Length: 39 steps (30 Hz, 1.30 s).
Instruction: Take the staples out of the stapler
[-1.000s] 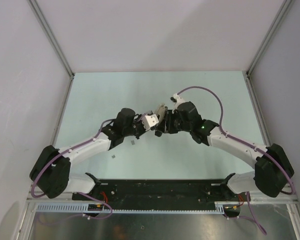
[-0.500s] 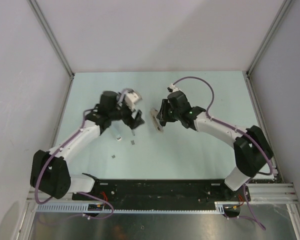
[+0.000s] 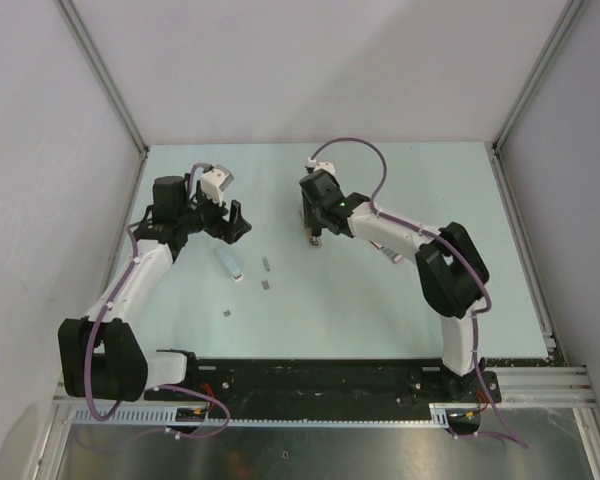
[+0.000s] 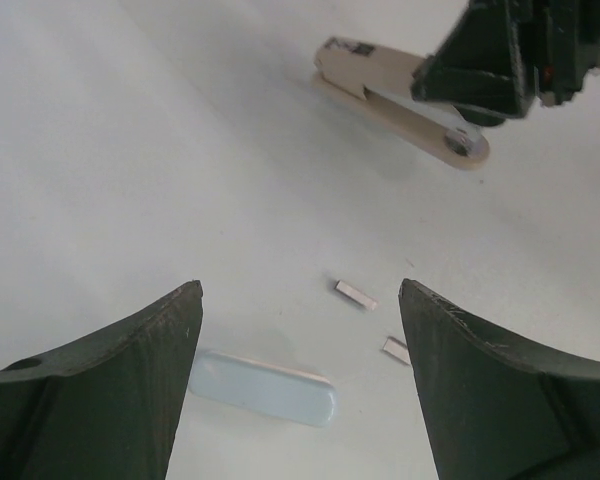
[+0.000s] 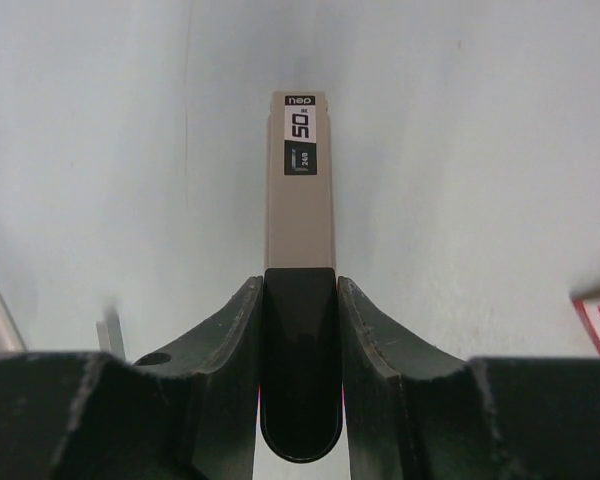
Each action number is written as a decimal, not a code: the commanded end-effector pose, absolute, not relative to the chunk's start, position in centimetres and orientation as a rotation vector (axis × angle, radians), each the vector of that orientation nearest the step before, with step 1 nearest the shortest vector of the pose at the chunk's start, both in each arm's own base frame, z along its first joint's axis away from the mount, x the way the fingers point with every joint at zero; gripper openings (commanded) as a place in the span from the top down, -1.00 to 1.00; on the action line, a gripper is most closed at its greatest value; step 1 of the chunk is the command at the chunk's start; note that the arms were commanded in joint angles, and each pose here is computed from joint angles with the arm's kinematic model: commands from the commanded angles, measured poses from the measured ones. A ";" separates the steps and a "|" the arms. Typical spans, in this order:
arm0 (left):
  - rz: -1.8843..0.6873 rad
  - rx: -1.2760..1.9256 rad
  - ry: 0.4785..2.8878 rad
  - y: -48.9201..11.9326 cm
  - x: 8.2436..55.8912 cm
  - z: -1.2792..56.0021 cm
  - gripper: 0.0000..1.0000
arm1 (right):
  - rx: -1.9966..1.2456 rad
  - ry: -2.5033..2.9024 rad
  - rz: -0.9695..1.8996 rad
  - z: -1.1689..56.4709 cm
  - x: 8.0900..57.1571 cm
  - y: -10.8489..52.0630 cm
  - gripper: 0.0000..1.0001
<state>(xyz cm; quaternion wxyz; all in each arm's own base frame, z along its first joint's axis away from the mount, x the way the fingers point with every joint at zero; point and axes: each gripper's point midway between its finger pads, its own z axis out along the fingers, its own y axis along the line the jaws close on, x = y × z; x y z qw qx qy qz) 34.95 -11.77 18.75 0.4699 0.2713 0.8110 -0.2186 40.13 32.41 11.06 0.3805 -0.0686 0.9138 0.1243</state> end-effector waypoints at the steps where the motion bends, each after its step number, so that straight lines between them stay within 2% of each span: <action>1: -0.568 0.646 2.008 -11.3 33.4 18.5 -0.68 | -0.189 2.184 0.237 13.9 43.9 34.5 1.00; 8: -0.556 0.659 2.041 -10.8 32.5 17.3 -0.67 | -0.187 2.214 0.177 10.1 45.7 34.9 1.00; 13: -0.545 0.662 2.048 -10.6 32.4 17.1 -0.66 | -0.216 2.256 0.175 8.2 45.2 35.2 0.99; 14: -0.549 0.661 2.048 -10.6 32.4 17.1 -0.66 | -0.220 2.266 0.173 8.0 45.0 35.2 0.87; 17: -0.554 0.656 2.046 -10.7 32.4 17.3 -0.66 | -0.214 2.273 0.180 8.8 44.2 34.8 0.05; 19: -0.552 0.653 2.046 -10.6 32.4 17.4 -0.66 | -0.195 2.266 0.186 9.9 43.9 34.0 -0.39; 21: -0.546 0.656 2.044 -10.6 32.3 17.5 -0.66 | -0.169 2.257 0.191 11.1 43.6 32.7 -0.61; 23: -0.535 0.660 2.043 -10.5 32.2 17.6 -0.66 | -0.135 2.245 0.197 12.6 43.4 31.2 -0.72; 27: -0.513 0.669 2.036 -10.3 32.0 18.2 -0.66 | -0.016 2.253 0.138 14.0 42.9 26.6 -0.78; 33: -0.518 0.677 2.034 -10.3 31.7 18.8 -0.67 | 0.301 2.290 -0.102 13.1 42.7 16.7 -0.69; 39: -0.533 0.687 2.032 -10.5 31.3 19.1 -0.67 | 0.428 2.307 -0.191 11.4 43.1 12.7 -0.63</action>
